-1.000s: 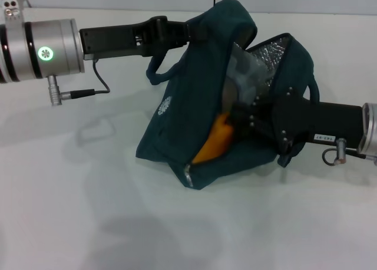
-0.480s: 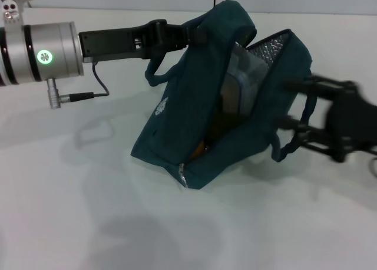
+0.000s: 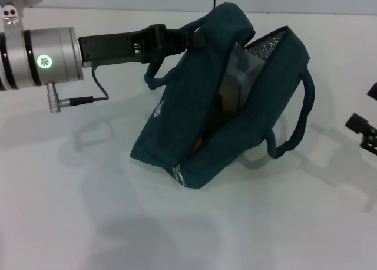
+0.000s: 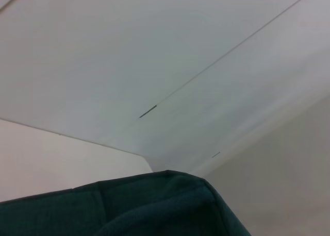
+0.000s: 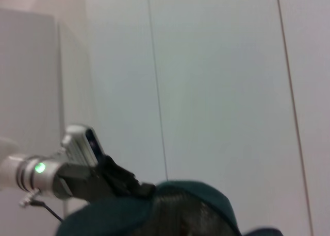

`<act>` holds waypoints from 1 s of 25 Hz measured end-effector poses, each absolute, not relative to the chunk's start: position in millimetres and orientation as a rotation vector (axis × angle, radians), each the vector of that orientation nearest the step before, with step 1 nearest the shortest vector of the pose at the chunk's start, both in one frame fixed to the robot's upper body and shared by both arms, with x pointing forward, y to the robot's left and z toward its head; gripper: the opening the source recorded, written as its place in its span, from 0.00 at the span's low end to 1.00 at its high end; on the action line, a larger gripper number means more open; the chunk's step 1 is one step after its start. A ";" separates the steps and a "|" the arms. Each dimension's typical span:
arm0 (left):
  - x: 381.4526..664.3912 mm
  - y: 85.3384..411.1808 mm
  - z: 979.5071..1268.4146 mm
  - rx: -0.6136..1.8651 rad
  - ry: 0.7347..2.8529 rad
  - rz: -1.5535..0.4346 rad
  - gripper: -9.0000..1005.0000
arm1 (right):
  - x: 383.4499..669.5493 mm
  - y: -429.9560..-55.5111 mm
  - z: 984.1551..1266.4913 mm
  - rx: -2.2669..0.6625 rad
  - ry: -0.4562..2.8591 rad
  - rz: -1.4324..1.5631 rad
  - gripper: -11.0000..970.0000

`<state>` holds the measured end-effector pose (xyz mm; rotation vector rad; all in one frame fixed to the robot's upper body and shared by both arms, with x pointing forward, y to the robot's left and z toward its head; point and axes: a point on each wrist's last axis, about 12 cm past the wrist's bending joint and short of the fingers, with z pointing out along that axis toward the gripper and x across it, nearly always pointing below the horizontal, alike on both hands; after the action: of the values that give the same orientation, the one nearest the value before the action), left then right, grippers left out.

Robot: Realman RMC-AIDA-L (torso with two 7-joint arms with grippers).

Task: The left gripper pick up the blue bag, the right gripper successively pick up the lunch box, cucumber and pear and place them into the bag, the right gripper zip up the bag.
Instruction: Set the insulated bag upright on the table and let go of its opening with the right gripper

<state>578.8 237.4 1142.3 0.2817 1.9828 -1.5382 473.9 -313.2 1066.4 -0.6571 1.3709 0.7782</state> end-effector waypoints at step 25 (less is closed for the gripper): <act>574.5 242.1 1137.5 0.257 1.991 -1.539 0.07 | 543.8 -251.5 1052.8 -0.779 1.567 0.740 0.60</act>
<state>574.5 242.1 1137.5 0.2571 1.9907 -1.5387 543.8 -251.5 1052.8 -0.7793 1.5672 0.7402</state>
